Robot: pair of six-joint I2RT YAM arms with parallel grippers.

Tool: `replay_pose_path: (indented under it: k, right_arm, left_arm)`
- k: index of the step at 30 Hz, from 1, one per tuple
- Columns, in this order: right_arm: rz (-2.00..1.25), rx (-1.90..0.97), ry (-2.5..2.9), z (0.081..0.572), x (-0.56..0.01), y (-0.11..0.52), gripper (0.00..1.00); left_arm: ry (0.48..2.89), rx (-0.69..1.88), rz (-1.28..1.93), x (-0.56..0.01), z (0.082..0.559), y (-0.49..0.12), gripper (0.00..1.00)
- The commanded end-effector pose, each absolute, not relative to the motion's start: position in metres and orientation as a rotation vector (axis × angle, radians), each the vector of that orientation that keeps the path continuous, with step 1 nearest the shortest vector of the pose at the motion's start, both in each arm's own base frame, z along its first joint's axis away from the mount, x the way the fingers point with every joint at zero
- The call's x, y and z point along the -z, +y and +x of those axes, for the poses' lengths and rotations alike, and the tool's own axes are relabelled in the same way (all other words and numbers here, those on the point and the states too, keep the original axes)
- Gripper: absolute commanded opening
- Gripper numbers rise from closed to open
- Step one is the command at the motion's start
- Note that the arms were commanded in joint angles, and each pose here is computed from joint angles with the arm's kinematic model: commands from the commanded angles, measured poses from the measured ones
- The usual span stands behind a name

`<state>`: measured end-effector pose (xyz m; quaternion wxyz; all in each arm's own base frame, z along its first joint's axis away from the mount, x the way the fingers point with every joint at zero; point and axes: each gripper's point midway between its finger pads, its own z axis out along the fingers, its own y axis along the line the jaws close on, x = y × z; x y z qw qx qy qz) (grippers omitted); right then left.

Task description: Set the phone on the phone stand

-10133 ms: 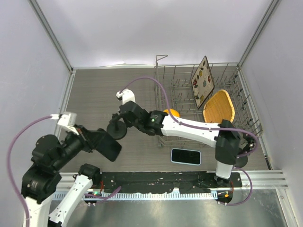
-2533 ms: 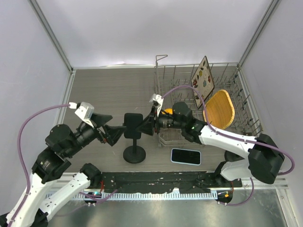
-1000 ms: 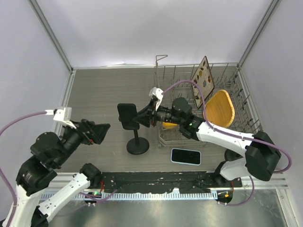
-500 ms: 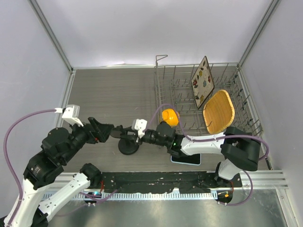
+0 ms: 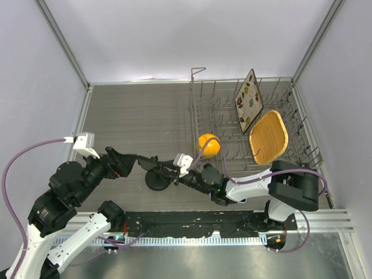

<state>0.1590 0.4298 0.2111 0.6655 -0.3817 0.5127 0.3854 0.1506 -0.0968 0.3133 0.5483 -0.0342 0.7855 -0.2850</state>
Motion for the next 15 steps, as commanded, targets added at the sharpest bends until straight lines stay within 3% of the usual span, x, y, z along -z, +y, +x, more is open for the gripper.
replay_pose_path:
  k: [1, 8, 15]
  right_arm:
    - [-0.622, -1.133, 1.3, 0.149, -0.223, 0.427, 0.01]
    - [-0.616, -1.351, 1.503, 0.126, -0.199, 0.446, 0.01]
    - [-0.663, -1.374, 1.62, 0.119, -0.188, 0.448, 0.01]
  left_arm:
    - [1.83, 0.664, -0.089, -0.321, 0.152, -0.093, 0.87]
    - [1.848, 0.675, -0.08, -0.317, 0.148, -0.094, 0.87]
    - [1.86, 0.701, -0.043, -0.315, 0.143, -0.098, 0.85]
